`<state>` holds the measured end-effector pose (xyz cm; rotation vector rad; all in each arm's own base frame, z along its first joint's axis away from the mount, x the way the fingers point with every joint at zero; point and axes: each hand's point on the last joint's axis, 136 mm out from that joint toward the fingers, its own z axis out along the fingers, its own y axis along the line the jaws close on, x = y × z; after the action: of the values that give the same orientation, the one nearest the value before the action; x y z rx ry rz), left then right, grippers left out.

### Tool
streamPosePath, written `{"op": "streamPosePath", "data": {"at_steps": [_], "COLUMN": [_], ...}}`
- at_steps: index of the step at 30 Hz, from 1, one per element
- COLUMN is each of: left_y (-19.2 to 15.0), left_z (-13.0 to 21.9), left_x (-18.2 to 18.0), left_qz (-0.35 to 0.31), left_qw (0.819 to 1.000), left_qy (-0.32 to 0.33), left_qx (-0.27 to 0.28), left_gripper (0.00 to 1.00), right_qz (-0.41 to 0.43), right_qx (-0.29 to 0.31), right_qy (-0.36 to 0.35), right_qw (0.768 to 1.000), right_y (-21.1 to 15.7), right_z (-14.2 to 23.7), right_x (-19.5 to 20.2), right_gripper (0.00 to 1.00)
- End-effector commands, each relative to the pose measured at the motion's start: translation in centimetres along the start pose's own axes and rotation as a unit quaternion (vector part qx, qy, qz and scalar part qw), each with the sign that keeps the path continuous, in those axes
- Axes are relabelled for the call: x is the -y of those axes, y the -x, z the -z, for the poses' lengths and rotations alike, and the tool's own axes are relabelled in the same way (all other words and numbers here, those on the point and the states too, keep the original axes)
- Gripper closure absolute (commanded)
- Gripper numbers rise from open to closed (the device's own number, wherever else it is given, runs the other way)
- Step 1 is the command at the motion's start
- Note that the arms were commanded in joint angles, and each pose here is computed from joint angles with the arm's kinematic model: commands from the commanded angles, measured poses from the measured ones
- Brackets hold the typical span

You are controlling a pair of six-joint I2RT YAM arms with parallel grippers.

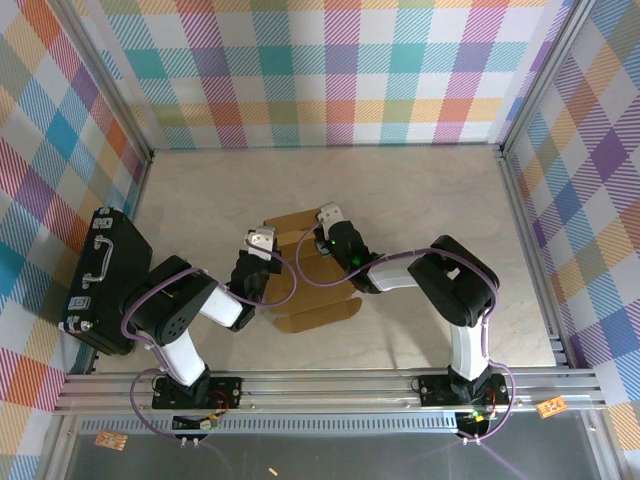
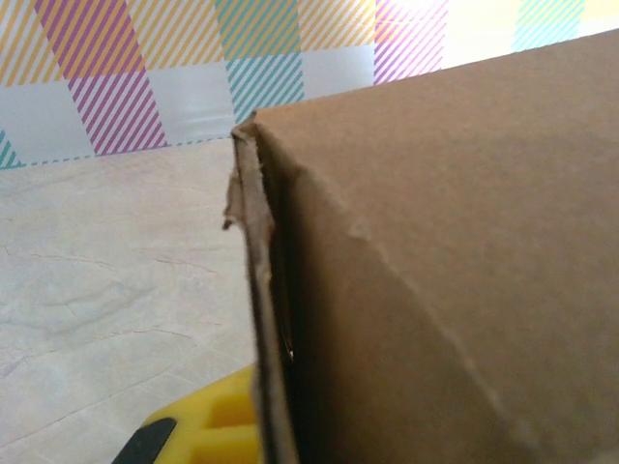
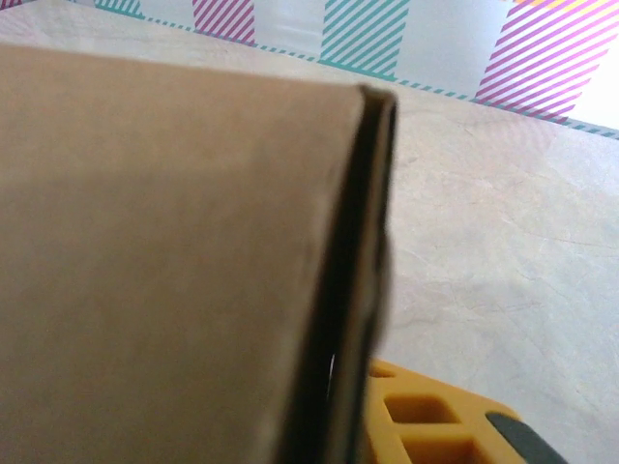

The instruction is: Fold the paper box

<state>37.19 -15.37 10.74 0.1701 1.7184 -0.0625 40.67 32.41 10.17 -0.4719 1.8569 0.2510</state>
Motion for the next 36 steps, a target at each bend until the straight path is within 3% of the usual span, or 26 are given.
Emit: {"op": "streamPosePath", "data": {"at_steps": [1, 6, 14, 29, 36], "left_y": [0.0, 0.1, 0.1, 1.7, 2.0], "left_z": [0.5, 0.5, 0.4, -0.3, -1.2], "left_x": [2.9, 2.9, 2.6, 1.3, 0.9], "left_qz": [-0.006, -0.005, -0.003, 0.023, 0.016], "left_qw": [0.997, 0.997, 0.998, 1.0, 0.998], "left_qy": [-0.071, -0.071, -0.062, -0.011, 0.067], "left_qx": [0.004, 0.006, 0.007, 0.013, 0.014], "left_gripper": [1.0, 1.0, 1.0, 1.0, 1.0], "right_qz": [-0.013, -0.004, 0.019, -0.002, -0.015], "right_qx": [0.042, 0.033, -0.026, -0.042, -0.048], "right_qy": [0.005, -0.012, -0.104, -0.011, -0.021], "right_qw": [0.999, 0.999, 0.994, 0.999, 0.999], "right_y": [2.6, 2.4, 0.9, 0.9, 0.7], "right_z": [-0.7, -0.7, -0.7, -0.3, 0.0], "right_x": [-0.2, 0.4, 3.5, 0.3, 0.5], "right_gripper": [0.76, 0.85, 0.93, 0.88, 0.91]}}
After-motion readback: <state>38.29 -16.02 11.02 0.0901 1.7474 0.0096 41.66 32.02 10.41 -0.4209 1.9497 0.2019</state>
